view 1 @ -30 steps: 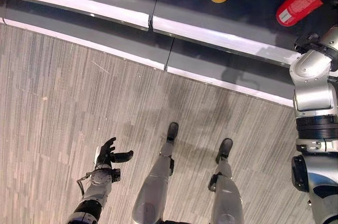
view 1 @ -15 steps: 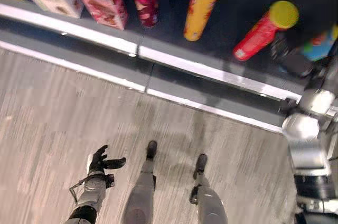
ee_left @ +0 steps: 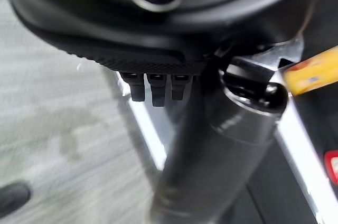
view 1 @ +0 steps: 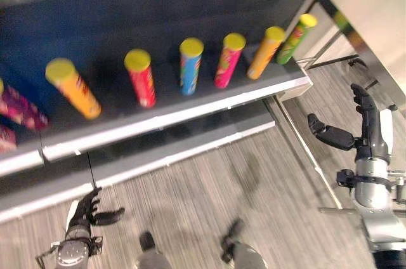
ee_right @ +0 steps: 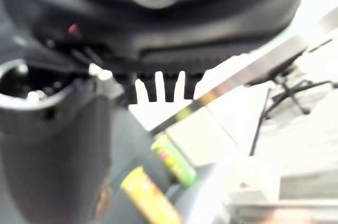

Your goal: Put the goods on the table back onto the shelves and tidy them up.

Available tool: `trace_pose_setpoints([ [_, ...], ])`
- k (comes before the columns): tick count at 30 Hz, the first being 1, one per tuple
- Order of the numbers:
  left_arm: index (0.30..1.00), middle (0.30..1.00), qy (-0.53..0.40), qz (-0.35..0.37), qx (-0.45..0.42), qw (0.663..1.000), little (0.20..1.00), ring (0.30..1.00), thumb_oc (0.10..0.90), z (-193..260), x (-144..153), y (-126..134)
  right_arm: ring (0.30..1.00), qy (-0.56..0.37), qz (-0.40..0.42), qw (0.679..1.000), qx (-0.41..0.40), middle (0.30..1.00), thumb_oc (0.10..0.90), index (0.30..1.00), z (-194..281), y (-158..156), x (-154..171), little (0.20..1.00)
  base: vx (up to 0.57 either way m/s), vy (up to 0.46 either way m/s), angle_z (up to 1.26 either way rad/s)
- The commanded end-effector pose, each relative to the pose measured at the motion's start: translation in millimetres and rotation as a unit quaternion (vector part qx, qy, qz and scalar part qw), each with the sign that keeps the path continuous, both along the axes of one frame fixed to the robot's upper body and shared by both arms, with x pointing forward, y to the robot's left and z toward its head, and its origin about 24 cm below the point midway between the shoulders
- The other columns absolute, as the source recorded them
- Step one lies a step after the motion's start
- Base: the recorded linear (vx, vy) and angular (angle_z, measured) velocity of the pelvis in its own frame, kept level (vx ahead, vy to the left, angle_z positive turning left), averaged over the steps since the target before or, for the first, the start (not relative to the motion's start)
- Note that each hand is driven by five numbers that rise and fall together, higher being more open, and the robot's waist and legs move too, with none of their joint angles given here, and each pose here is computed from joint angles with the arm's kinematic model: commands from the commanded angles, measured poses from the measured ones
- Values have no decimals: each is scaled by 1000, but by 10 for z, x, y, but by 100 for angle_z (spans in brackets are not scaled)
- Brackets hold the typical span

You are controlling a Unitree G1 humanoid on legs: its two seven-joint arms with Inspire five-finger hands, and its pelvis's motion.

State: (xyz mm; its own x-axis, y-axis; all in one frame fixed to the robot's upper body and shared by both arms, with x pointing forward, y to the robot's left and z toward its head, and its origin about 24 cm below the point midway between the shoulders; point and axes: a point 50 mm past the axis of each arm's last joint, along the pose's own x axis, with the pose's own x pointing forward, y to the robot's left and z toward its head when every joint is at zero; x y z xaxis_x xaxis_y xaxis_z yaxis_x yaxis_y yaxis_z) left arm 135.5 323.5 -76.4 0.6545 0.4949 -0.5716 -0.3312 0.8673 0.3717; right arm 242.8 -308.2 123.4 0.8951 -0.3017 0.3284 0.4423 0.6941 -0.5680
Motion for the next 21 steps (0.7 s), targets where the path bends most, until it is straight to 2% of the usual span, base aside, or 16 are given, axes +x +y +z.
trace_pose_setpoints([
  [1,900,900,-39,-72,-3,997,900,900,800,91,270,-165,900,-159,-13,986,-44,900,800,900,720,-124,-109,900,233,-385,-19],
  [5,900,900,-38,-89,-15,995,900,900,800,45,322,-303,900,-174,-35,983,-46,900,800,900,734,-172,-203,900,210,-328,-50],
  [8,900,900,-38,-97,-28,994,900,900,800,-16,349,-434,900,-184,-23,981,-54,900,800,900,800,-132,-145,900,193,-152,-175],
  [12,900,900,-20,-144,-37,989,900,900,800,-102,383,-642,900,-233,-24,971,-44,900,800,900,922,-78,-83,900,250,22,-157],
  [17,900,900,16,-148,-43,988,900,900,800,-219,305,-682,900,-257,-20,965,-43,900,800,900,1003,-3,-38,900,331,75,-138],
  [21,900,900,45,-128,-38,990,900,900,800,-305,186,-632,900,-221,-19,974,-42,900,800,900,865,29,15,900,427,204,-14],
])
